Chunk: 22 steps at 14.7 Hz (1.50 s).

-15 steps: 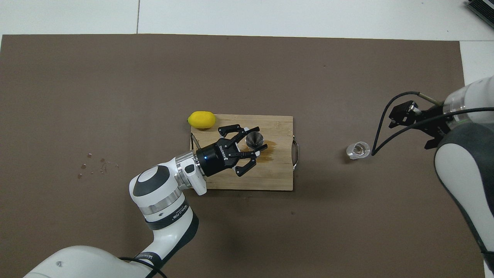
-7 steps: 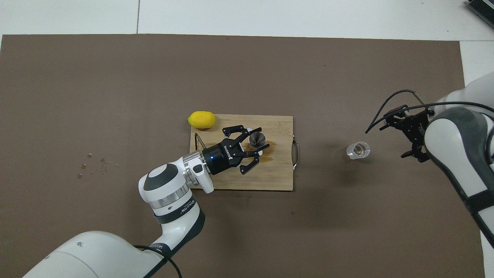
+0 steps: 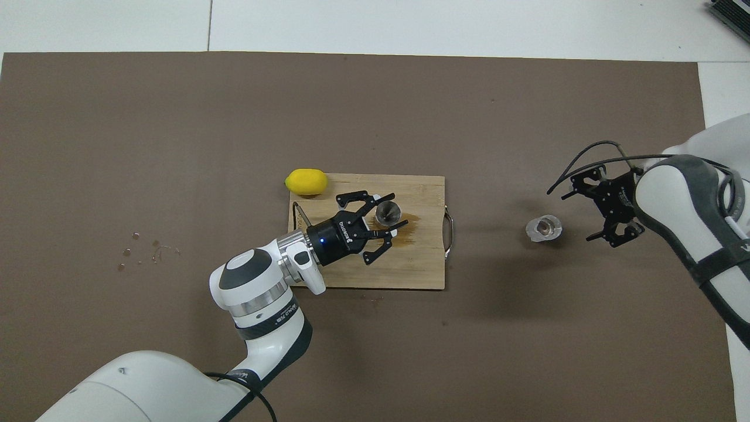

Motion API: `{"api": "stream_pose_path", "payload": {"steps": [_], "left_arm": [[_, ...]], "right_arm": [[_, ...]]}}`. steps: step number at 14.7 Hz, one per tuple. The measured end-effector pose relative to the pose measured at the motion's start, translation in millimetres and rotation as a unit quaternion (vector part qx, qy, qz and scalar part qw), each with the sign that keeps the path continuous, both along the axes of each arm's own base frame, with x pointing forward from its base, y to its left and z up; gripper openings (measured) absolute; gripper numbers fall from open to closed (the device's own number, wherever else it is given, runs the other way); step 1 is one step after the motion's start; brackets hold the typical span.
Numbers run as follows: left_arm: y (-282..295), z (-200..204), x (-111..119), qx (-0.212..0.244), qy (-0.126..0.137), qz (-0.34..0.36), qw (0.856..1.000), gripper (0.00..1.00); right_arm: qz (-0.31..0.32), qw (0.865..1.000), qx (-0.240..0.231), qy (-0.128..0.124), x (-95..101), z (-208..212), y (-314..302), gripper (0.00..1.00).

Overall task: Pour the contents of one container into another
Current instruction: 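Set the cup on the board while the right gripper reaches the glass, then withdraw the left gripper while the right gripper grasps the clear glass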

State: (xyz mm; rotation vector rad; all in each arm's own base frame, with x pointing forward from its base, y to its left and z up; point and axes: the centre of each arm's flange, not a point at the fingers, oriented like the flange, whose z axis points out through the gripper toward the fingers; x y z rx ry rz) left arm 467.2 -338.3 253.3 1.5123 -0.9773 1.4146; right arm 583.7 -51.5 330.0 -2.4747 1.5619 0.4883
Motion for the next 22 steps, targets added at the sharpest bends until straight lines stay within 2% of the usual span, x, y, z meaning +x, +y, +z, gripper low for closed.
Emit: {"api": "stream_pose_path", "payload": {"steps": [3,4,9,11,14,18,21,22], "left_arm": [[-5,2,-6,0.0,-0.001,-0.006,1.0,0.93],[-5,8,-8,-0.001,-0.005,-0.007,1.0,1.0],[21,69,-28,0.006,-0.017,0.007,1.0,1.0],[47,96,-35,0.027,-0.028,0.011,0.999,1.0],[116,119,-13,0.087,-0.056,0.003,0.995,1.0],[233,140,28,0.147,-0.059,-0.063,0.985,1.0],[329,172,40,0.214,-0.054,-0.146,0.964,1.0],[362,179,40,0.251,-0.046,-0.168,0.952,1.0]], "right_arm": [[-0.01,1.0,0.021,0.008,2.6,-25,2,1.0],[-0.01,1.0,0.022,0.013,2.4,-30,2,1.0],[-0.026,0.998,0.047,0.023,0.9,-42,8,1.0],[-0.024,0.998,0.048,0.028,-2.3,-46,11,1.0],[-0.023,0.998,0.05,0.032,-4.1,-49,15,0.99],[-0.033,0.997,0.064,0.033,-5.1,-51,20,0.97],[-0.034,0.997,0.064,0.036,-7.4,-54,20,0.95],[-0.034,0.997,0.064,0.036,-7.5,-54,20,0.88]]}}
